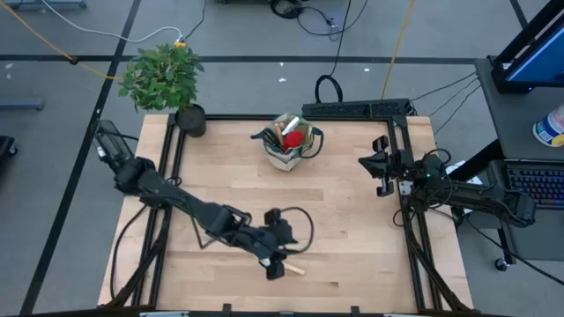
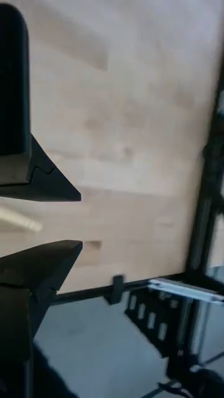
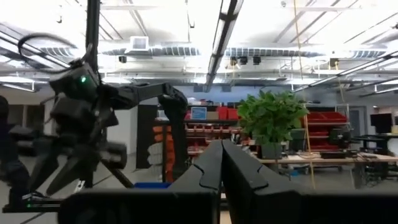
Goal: Pick & Place Garden tools in Gardening bag
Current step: Put the hand trowel into the gardening tool bag
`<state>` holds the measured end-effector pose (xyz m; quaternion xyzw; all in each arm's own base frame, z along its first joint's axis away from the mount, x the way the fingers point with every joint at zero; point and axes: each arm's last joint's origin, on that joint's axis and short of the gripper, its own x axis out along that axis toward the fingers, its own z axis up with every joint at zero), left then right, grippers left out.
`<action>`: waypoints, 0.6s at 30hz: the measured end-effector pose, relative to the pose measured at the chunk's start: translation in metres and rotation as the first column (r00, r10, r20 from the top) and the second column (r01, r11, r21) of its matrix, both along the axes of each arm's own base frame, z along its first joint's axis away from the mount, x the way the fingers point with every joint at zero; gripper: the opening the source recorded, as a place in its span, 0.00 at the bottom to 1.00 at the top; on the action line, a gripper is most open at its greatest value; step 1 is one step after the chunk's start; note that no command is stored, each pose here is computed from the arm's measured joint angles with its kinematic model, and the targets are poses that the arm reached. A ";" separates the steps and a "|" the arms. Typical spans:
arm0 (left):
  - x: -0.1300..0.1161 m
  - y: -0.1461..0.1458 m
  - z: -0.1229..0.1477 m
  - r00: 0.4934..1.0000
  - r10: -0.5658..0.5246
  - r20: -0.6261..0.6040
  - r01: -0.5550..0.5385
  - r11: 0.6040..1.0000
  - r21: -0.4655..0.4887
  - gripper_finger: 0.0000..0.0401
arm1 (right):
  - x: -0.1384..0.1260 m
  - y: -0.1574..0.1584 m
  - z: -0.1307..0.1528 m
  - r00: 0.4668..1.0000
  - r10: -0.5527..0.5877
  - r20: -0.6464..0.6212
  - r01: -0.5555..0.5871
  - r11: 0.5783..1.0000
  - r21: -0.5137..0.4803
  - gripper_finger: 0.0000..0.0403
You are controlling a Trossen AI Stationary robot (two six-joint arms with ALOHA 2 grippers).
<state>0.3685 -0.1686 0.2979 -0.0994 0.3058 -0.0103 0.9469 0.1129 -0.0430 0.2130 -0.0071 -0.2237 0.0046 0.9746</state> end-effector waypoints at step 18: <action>0.022 -0.032 -0.049 0.993 -0.009 -0.117 -0.007 0.990 -0.142 0.29 | 0.008 -0.002 -0.021 0.968 0.125 -0.217 -0.079 0.975 0.209 0.00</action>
